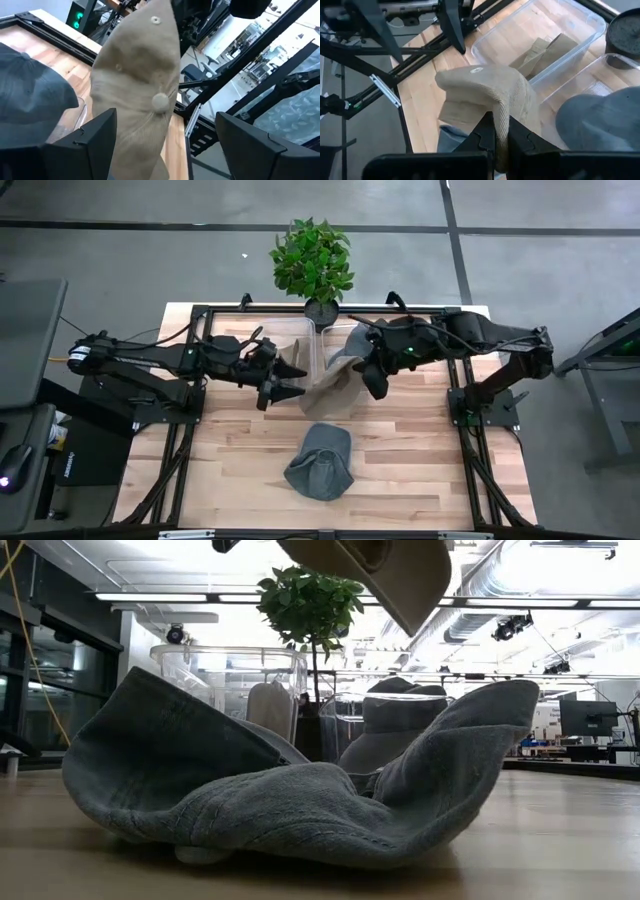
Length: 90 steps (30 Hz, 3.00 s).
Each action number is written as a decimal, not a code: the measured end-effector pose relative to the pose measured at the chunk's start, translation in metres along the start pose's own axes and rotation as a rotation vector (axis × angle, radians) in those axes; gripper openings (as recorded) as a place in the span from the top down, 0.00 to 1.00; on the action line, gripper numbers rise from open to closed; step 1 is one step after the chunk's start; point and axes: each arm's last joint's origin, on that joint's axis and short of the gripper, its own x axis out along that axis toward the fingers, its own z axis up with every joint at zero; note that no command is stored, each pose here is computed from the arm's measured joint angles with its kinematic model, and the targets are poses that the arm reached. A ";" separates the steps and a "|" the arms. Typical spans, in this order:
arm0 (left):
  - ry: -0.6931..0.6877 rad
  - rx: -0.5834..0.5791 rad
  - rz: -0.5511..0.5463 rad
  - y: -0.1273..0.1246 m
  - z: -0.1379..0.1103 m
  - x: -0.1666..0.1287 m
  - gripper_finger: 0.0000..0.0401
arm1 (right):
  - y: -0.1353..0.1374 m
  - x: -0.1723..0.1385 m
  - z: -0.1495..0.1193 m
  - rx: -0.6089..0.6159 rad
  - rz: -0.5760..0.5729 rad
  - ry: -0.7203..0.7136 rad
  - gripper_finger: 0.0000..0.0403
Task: Pick & Place hat
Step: Put the brown cap into the left transparent bin
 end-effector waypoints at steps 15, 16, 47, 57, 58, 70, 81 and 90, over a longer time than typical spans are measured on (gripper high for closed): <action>0.070 0.146 0.176 0.016 -0.017 0.023 0.27 | -0.004 0.006 0.017 -0.008 0.079 -0.062 0.99; 0.077 0.152 0.180 0.016 -0.018 0.023 0.27 | -0.003 0.006 0.017 -0.011 0.085 -0.069 0.99; -0.012 0.017 0.300 0.021 -0.017 0.026 1.00 | 0.002 0.004 0.023 -0.063 0.143 -0.133 0.99; -0.117 -0.190 0.377 0.023 -0.015 0.024 1.00 | 0.000 0.005 0.022 -0.063 0.102 -0.131 0.99; -0.117 -0.192 0.375 0.022 -0.014 0.022 1.00 | 0.000 0.005 0.022 -0.063 0.102 -0.132 0.99; -0.037 -0.195 0.450 -0.003 0.023 -0.023 1.00 | -0.001 0.005 0.023 -0.061 0.083 -0.145 0.93; -0.014 -0.175 0.497 -0.014 0.039 -0.039 1.00 | 0.004 0.002 0.029 -0.095 0.122 -0.224 0.56; -0.018 -0.267 0.572 -0.010 0.035 -0.042 1.00 | 0.002 -0.003 0.028 -0.086 0.118 -0.214 0.49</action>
